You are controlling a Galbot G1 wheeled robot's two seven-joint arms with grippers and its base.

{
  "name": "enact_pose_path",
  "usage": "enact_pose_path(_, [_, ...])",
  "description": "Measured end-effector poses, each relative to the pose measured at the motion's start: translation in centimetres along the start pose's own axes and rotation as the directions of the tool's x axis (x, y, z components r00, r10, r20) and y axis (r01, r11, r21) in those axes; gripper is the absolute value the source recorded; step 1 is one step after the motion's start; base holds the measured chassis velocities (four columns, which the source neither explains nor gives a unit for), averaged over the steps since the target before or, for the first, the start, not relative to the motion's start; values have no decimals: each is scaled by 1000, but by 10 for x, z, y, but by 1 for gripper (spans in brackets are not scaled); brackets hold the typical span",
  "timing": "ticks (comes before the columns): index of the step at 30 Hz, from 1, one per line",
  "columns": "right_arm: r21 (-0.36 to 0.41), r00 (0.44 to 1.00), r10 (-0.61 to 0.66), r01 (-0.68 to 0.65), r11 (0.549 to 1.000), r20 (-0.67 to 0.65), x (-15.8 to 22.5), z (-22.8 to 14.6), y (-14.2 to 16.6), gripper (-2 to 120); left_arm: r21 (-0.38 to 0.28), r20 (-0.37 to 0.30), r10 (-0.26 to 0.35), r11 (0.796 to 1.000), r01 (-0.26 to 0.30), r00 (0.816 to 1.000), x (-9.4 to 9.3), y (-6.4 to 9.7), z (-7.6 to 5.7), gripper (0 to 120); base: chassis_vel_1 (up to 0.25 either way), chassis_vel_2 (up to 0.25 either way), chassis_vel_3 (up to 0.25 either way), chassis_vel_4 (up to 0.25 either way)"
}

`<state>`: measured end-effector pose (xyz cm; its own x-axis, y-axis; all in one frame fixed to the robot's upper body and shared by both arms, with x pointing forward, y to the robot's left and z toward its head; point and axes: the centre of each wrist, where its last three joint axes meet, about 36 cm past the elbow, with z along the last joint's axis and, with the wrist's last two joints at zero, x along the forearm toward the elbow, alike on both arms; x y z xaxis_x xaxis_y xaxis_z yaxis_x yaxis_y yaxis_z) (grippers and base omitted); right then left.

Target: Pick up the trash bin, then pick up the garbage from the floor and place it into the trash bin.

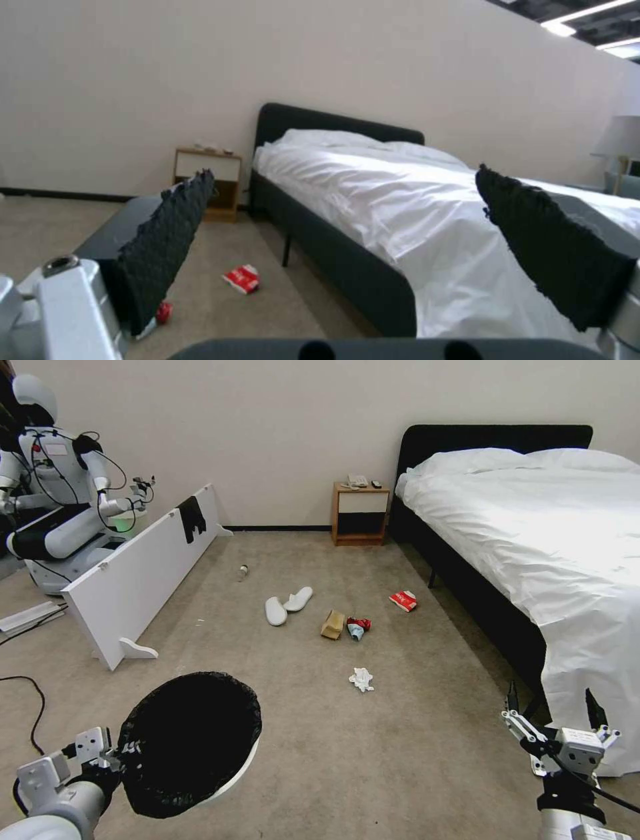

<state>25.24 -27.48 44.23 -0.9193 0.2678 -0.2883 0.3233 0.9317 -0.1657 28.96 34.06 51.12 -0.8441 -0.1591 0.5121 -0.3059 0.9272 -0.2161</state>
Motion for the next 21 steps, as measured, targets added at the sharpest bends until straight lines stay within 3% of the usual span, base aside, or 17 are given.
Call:
enact_pose_path(15, [-19, 1000, -28, 28, 999, -9, 2, 1, 1, 100, -9, -6, -25, 1000, 25, 1000, -6, 12, 5, 2, 0, 0, 0, 0])
enact_pose_path(21, [-10, 1000, -25, 25, 1000, -18, 2, 2, -1, 100, -17, -6, -10, 1000, 10, 1000, -6, 14, 8, 2, 0, 0, 0, 0])
